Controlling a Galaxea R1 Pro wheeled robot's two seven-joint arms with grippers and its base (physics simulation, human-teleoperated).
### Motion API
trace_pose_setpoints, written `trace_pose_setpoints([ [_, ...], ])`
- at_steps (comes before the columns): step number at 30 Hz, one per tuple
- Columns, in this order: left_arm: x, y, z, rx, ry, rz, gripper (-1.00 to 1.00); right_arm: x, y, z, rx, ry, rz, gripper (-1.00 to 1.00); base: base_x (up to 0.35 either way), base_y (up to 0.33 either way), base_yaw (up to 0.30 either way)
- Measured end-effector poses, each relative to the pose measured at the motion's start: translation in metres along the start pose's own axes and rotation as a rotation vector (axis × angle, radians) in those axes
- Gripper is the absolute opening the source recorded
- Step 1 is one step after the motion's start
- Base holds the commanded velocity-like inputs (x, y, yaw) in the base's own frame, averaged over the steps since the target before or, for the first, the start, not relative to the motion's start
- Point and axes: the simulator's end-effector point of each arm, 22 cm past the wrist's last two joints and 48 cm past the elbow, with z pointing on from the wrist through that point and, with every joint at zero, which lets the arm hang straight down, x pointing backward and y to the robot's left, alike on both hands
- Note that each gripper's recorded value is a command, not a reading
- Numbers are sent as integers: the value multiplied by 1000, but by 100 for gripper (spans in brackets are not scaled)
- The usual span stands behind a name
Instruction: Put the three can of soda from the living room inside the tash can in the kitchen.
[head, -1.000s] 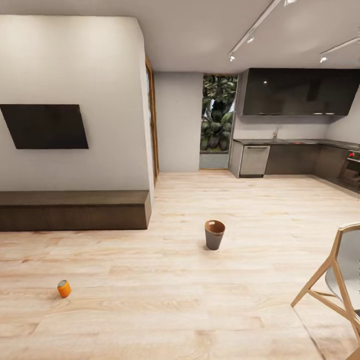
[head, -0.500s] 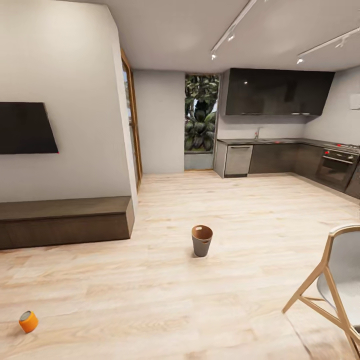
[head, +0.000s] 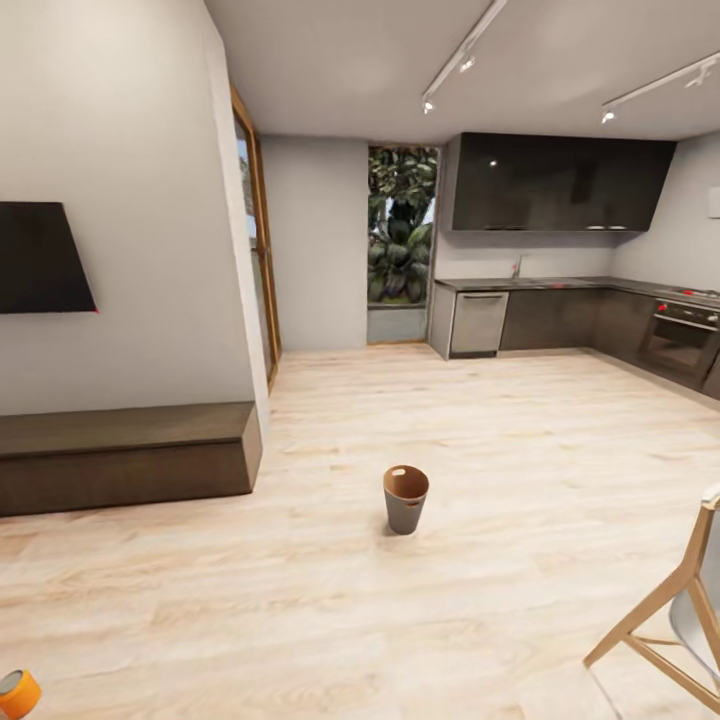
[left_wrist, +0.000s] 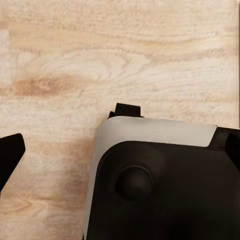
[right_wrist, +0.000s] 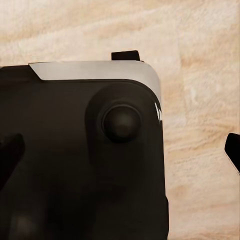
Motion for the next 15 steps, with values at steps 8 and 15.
trace_pose_setpoints([
  [8, 0, 0, 0, 0, 0, 1, 100, 0, 0, 0, 0, -1, 0, 100, 337, 0, -1],
  [15, 0, 0, 0, 0, 0, 1, 100, 0, 1, 0, -1, -1, 1, 100, 337, 0, -143],
])
